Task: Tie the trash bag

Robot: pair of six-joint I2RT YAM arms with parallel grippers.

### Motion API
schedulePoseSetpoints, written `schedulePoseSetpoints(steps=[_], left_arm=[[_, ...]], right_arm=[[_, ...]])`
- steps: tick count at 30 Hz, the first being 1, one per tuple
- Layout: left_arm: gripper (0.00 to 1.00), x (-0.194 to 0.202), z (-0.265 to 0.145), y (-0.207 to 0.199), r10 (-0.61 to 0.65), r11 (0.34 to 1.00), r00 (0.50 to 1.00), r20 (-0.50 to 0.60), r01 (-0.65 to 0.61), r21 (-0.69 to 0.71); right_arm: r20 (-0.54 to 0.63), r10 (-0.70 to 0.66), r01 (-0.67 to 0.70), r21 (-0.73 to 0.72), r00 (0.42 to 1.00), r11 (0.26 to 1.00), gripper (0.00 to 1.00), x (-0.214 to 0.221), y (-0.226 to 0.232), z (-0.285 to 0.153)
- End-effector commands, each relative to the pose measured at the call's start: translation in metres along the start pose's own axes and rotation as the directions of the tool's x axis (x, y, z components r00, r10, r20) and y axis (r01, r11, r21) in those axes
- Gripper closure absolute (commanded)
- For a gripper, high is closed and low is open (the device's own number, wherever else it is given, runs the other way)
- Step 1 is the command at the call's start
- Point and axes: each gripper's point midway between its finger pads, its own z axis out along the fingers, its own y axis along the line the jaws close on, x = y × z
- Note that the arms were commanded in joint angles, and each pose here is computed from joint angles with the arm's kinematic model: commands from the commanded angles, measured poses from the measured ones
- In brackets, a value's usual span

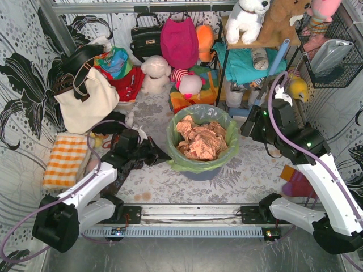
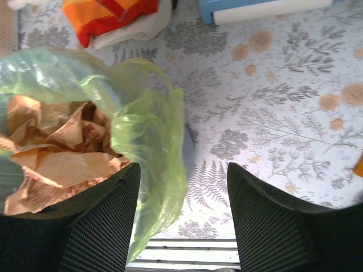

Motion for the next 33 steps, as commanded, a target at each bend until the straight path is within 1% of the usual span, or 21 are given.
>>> schedulePoseSetpoints(steps=[1, 5, 10, 14, 17, 24, 29, 33], left_arm=[[1.0, -0.016, -0.008, -0.023, 0.067, 0.998, 0.996, 0.055, -0.068, 0.018], [1.0, -0.025, -0.012, -0.034, 0.086, 0.996, 0.993, 0.079, -0.087, 0.014], [1.0, -0.036, -0.013, -0.048, 0.108, 0.994, 0.989, 0.101, -0.11, 0.013], [1.0, -0.042, -0.013, -0.058, 0.116, 0.993, 0.988, 0.106, -0.119, 0.023], [1.0, -0.043, -0.013, -0.06, 0.12, 0.992, 0.987, 0.105, -0.124, 0.023], [1.0, -0.044, -0.013, -0.064, 0.118, 0.992, 0.988, 0.101, -0.121, 0.022], [1.0, -0.046, -0.012, -0.065, 0.118, 0.993, 0.988, 0.101, -0.12, 0.015], [1.0, -0.047, -0.011, -0.064, 0.111, 0.993, 0.989, 0.102, -0.113, 0.015]], right_arm=[[-0.007, -0.002, 0.003, 0.106, 1.0, 0.994, 0.38, 0.004, -0.026, 0.0], [-0.04, 0.04, -0.038, 0.056, 0.998, 0.998, 0.43, 0.018, -0.024, 0.012], [-0.135, 0.107, -0.116, -0.06, 0.985, 0.991, 0.47, 0.049, -0.007, 0.031], [-0.169, 0.137, -0.161, -0.137, 0.976, 0.977, 0.44, 0.059, 0.006, 0.032], [-0.191, 0.14, -0.171, -0.158, 0.972, 0.973, 0.42, 0.065, 0.008, 0.031], [-0.207, 0.127, -0.155, -0.123, 0.97, 0.98, 0.44, 0.082, -0.005, 0.036], [-0.262, 0.113, -0.14, -0.089, 0.958, 0.986, 0.58, 0.107, -0.016, 0.051], [-0.254, 0.103, -0.115, -0.032, 0.962, 0.993, 0.63, 0.119, -0.034, 0.058]])
